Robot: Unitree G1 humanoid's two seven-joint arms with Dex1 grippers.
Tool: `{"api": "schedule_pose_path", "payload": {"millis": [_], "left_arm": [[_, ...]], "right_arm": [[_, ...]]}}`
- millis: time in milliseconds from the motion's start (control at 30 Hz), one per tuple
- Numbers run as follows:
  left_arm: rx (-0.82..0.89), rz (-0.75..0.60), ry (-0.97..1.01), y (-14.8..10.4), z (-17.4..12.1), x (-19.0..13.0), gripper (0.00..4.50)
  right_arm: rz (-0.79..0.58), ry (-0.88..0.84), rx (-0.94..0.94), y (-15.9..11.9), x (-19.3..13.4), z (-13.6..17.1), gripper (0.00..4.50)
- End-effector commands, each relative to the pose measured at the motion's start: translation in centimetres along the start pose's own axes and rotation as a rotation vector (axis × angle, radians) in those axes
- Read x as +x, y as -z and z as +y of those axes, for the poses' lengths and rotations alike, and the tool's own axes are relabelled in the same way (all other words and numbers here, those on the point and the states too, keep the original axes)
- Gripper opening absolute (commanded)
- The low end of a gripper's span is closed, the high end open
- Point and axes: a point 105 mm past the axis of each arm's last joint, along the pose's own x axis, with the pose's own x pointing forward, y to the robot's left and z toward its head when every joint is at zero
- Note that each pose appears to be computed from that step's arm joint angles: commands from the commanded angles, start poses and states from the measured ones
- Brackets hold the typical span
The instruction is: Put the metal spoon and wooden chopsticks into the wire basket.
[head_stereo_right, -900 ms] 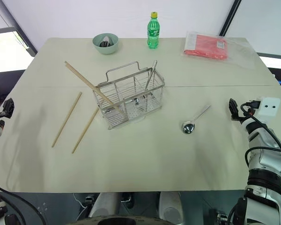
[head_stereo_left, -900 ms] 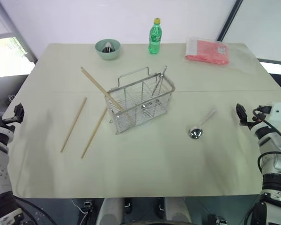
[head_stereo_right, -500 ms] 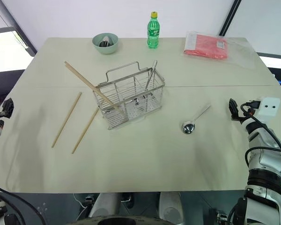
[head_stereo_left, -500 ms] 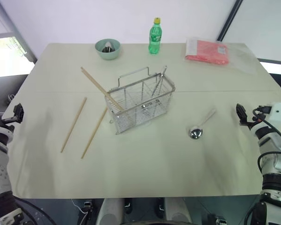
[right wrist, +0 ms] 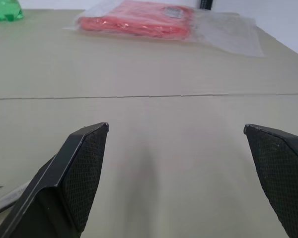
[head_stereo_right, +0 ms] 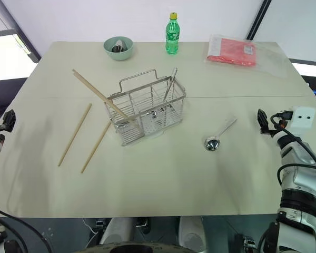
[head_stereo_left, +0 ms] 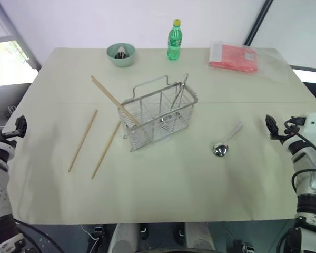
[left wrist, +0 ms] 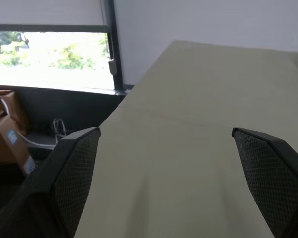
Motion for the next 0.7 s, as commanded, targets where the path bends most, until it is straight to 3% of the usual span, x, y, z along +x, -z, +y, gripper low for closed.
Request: {"api": "schedule_pose_path", "payload": {"millis": [33,200,300,467,600,700], "left_arm": [[-0.012,-0.156,0.217,-6.5,-3.7,-0.4,4.46],[-0.02,-0.152,0.537,-9.6,-8.9,-2.1,4.46],[0.017,-0.107,0.9,-11.5,-14.3,-5.2,4.46],[0.168,0.084,1.377,-10.3,-19.7,-11.5,4.46],[0.273,0.202,1.557,-8.8,-20.9,-14.4,4.46],[0.372,0.271,1.629,-7.2,-21.4,-15.5,4.46]], "right_arm": [[-0.096,-0.143,-0.131,-5.8,1.0,0.3,4.5],[-0.082,-0.409,-0.274,-9.2,1.6,2.3,4.5],[-0.005,-0.699,-0.466,-10.1,1.3,5.1,4.5],[0.159,-1.031,-0.691,-9.0,0.7,7.7,4.5],[0.243,-1.18,-0.805,-8.4,0.6,8.8,4.5],[0.341,-1.289,-0.996,-6.3,0.4,9.5,4.5]]}}
